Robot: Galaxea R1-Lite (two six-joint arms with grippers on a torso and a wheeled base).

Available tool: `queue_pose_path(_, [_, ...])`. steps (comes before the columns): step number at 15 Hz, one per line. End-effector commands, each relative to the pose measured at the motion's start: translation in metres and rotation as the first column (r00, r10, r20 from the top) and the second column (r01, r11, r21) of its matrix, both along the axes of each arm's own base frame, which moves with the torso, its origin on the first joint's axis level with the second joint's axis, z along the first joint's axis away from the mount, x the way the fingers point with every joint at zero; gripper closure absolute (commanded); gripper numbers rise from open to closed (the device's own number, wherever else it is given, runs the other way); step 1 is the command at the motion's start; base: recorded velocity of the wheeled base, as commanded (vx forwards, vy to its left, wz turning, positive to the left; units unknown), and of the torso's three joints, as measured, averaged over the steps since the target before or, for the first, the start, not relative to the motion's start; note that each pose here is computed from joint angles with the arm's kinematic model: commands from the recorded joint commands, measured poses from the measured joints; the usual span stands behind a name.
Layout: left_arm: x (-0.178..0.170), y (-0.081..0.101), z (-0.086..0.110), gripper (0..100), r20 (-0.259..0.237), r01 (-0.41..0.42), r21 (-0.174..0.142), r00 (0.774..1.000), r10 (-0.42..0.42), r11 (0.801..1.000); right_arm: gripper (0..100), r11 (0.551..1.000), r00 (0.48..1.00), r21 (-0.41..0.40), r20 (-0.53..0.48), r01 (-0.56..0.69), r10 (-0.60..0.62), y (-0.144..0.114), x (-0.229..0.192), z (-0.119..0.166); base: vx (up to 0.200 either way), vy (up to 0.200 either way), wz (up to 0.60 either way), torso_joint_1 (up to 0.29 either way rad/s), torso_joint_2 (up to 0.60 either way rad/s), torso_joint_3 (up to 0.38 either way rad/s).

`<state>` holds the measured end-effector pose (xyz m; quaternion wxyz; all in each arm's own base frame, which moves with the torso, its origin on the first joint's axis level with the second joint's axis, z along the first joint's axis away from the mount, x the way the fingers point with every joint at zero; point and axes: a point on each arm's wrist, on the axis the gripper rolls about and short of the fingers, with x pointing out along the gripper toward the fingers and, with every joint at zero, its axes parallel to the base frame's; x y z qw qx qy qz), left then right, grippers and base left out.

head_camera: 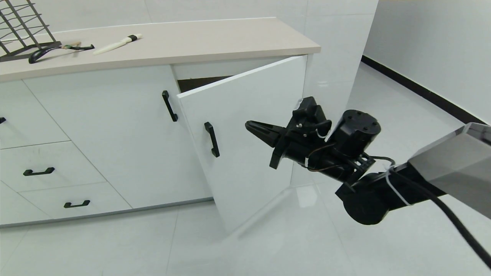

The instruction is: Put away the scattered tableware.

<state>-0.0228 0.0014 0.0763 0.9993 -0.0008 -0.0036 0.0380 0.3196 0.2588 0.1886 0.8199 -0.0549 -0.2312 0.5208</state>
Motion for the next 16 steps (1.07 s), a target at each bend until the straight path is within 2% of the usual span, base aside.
queue_pose_path(1, [0.000, 0.000, 0.000, 0, 0.002, -0.001, -0.002, 1.000, 0.001, 1.000, 100, 0.999, 0.999, 0.027, 0.037, 0.031, -0.032, -0.042, -0.037, 0.039, 0.000, 0.000, 0.00, 0.000, 0.00, 0.000])
queue_pose_path(5, [0.000, 0.000, 0.000, 0, 0.004, -0.001, -0.002, 1.000, 0.001, 1.000, 100, 0.989, 0.985, 0.078, 0.106, 0.126, -0.133, -0.124, -0.108, 0.076, 0.000, 0.000, 0.00, 0.000, 0.00, 0.000])
queue_pose_path(6, [0.000, 0.000, 0.000, 0, 0.004, -0.001, 0.000, 1.000, 0.001, 1.000, 100, 0.976, 0.969, 0.098, 0.133, 0.197, -0.209, -0.158, -0.135, 0.081, 0.000, 0.000, 0.00, 0.000, 0.00, 0.000])
queue_pose_path(7, [0.000, 0.000, 0.000, 0, 0.004, -0.001, 0.000, 1.000, 0.001, 1.000, 100, 0.956, 0.946, 0.113, 0.152, 0.270, -0.285, -0.187, -0.164, 0.078, 0.000, 0.000, 0.00, 0.000, 0.00, 0.000])
queue_pose_path(9, [0.000, 0.000, 0.000, 0, 0.000, 0.018, 0.006, 1.000, -0.018, 1.000, 100, 0.912, 0.893, 0.146, 0.196, 0.382, -0.405, -0.225, -0.228, 0.059, 0.000, 0.000, 0.00, 0.000, 0.00, 0.000])
queue_pose_path(11, [0.000, -0.001, 0.000, 0, -0.001, 0.025, 0.000, 1.000, -0.025, 1.000, 100, 0.856, 0.814, 0.206, 0.268, 0.474, -0.515, -0.243, -0.279, 0.048, 0.000, 0.000, 0.00, 0.000, 0.00, 0.000])
queue_pose_path(13, [0.000, -0.001, 0.000, 0, -0.001, 0.024, -0.003, 1.000, -0.024, 1.000, 100, 0.823, 0.771, 0.231, 0.290, 0.519, -0.567, -0.248, -0.314, 0.036, 0.000, 0.000, 0.00, 0.000, 0.00, 0.000])
queue_pose_path(16, [0.000, -0.001, 0.000, 0, 0.001, 0.024, -0.032, 1.000, -0.024, 0.999, 100, 0.793, 0.754, 0.202, 0.244, 0.575, -0.610, -0.248, -0.346, -0.005, 0.000, 0.000, 0.00, 0.000, 0.00, 0.000])
